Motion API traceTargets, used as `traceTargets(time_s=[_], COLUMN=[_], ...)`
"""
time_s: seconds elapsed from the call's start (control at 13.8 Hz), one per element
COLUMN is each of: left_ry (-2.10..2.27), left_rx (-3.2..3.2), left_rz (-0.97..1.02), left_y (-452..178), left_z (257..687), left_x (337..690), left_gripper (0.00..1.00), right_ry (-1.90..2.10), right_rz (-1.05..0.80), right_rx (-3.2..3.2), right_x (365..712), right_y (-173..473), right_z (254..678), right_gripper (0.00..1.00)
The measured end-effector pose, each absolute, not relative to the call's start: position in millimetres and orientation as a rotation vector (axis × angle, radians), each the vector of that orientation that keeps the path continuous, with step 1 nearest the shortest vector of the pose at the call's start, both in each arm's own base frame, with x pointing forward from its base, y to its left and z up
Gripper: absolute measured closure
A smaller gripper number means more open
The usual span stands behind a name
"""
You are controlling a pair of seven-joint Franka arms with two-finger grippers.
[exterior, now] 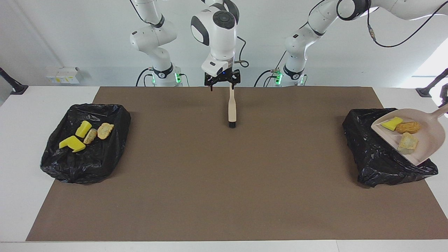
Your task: Sweep and dump trash in bin
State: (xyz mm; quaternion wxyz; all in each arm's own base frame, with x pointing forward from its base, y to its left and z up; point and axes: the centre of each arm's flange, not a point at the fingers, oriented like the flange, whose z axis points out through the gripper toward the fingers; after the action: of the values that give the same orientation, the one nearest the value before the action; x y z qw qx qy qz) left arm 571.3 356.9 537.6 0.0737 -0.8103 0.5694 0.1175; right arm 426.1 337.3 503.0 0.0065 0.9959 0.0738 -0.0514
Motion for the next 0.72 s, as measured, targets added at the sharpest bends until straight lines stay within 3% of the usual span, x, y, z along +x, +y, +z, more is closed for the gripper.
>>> traceTargets(time_s=[0.22,0.51,0.72], left_ry=[1.761,1.833,1.866], left_rx=[-2.241,-2.01,-1.851], left_rz=[0.534,0.635,0.701], left_y=[328,309,279], left_z=[548,563,578], left_x=[591,608,622], left_gripper=[0.69,0.69,0.69], right_ry=[0.387,0.476,0.438], right_rz=[-0.142,-0.085,-0.069], right_rx=[3.117,3.132,3.121], right_x=[464,507,523], right_y=[288,207,159], right_z=[546,587,603], right_gripper=[0.0,0.0,0.0])
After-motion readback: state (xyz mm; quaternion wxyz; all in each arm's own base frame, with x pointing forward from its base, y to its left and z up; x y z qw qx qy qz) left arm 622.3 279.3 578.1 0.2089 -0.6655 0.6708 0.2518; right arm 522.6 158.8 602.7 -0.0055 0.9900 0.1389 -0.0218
